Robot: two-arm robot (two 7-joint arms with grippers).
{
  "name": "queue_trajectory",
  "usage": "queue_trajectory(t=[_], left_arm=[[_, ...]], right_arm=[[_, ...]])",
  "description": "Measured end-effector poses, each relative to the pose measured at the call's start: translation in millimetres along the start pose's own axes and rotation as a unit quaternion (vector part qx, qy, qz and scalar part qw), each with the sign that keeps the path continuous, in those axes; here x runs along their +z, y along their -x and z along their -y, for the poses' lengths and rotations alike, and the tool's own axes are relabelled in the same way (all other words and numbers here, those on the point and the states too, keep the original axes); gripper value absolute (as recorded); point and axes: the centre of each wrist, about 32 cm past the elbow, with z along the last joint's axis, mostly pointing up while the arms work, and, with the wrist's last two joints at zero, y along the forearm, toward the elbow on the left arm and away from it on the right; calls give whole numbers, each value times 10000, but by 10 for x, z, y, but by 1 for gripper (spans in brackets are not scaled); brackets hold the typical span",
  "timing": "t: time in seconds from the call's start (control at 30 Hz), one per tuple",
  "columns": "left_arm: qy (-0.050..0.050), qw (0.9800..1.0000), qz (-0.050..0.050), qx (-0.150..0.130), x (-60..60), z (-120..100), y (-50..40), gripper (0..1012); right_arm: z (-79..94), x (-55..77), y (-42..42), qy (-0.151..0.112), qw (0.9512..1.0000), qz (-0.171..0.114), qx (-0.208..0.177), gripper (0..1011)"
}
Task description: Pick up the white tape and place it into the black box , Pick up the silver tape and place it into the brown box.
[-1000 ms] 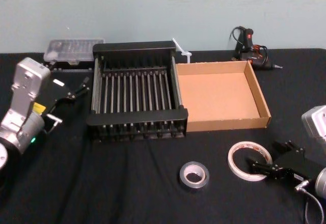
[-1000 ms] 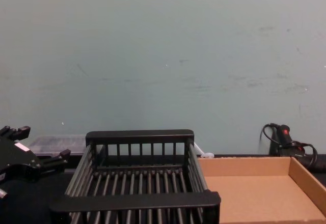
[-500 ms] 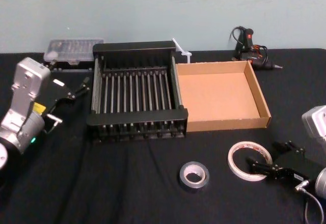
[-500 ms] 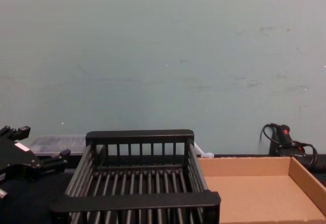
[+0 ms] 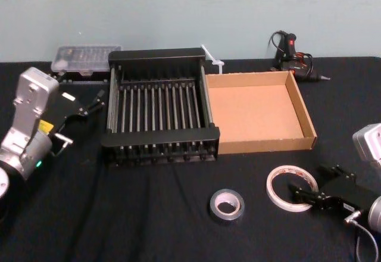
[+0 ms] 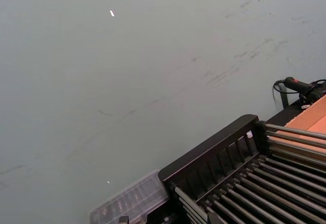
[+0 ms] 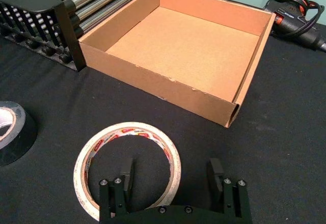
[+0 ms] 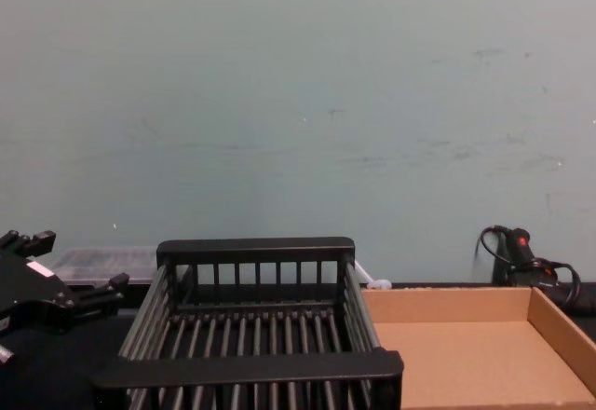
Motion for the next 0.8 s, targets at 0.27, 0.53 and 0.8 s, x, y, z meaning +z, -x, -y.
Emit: queue_trajectory(t=[0.27,0.53,0.8], left_arm=[[0,10000,0,0,0,0,0,1001],[0,10000,0,0,0,0,0,1001],[0,10000,0,0,0,0,0,1001]], right_arm=[[1,2,0,-5,10000,1,1,760],[1,2,0,-6,10000,0,2,530],[1,2,0,-6,10000,0,1,242]])
